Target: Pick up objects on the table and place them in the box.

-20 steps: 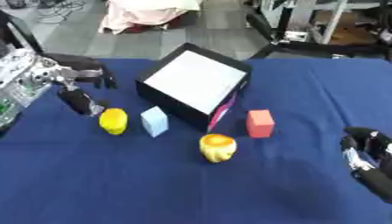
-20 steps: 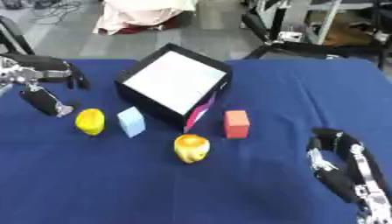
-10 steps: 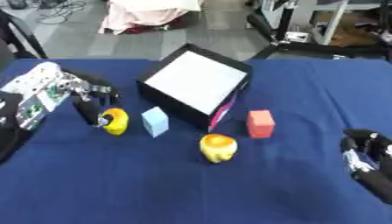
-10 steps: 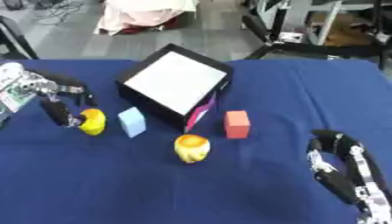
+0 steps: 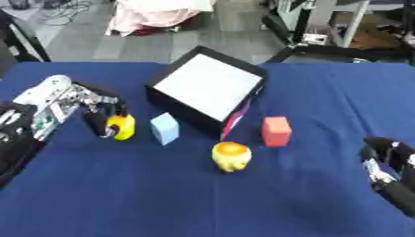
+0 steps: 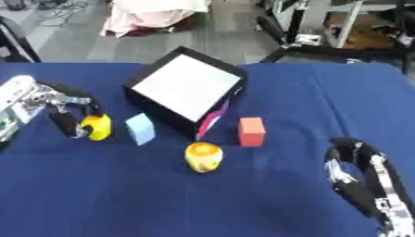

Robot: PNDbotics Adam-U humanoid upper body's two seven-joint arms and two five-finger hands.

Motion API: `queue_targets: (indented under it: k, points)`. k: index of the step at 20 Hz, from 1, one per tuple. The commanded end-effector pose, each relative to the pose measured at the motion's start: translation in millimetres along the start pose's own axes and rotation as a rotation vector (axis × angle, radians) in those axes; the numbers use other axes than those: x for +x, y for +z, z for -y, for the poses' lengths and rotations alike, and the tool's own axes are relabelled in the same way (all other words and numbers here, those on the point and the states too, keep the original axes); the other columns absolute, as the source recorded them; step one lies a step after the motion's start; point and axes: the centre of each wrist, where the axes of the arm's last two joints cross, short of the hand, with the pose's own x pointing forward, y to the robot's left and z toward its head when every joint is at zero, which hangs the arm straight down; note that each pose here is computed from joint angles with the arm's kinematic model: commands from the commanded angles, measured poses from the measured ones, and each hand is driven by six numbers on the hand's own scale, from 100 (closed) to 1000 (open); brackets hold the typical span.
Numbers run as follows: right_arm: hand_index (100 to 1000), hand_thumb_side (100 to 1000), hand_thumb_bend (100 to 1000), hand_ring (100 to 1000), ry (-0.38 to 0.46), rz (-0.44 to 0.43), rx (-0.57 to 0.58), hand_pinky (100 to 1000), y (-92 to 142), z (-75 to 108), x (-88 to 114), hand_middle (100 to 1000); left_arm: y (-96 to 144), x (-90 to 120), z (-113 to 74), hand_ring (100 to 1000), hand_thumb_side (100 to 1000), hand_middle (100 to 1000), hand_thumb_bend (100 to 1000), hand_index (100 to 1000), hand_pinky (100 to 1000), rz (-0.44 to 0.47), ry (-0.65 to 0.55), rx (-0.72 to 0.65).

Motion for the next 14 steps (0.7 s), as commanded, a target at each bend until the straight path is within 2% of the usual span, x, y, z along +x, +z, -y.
queue_targets:
  k: [1, 7, 14]
  points:
    - [729, 438, 100, 647, 0.018, 0.019, 0.001, 725, -2.9, 5.8, 3.4, 574, 7.3, -6.7, -11.5, 780, 219, 790, 100, 865, 872, -0.05, -0.022, 0.103]
    - [729, 437, 100, 648, 0.017, 0.019, 0.003, 726, -3.0, 5.8, 3.4, 575, 7.7, -9.6, -9.2, 785, 211, 796, 100, 869, 874, -0.078, -0.018, 0.152]
    - [729, 437, 100, 648, 0.016, 0.02, 0.005, 726, -3.2, 5.7, 3.5, 575, -0.2, -10.1, -0.2, 816, 197, 836, 100, 894, 886, -0.017, 0.03, -0.013]
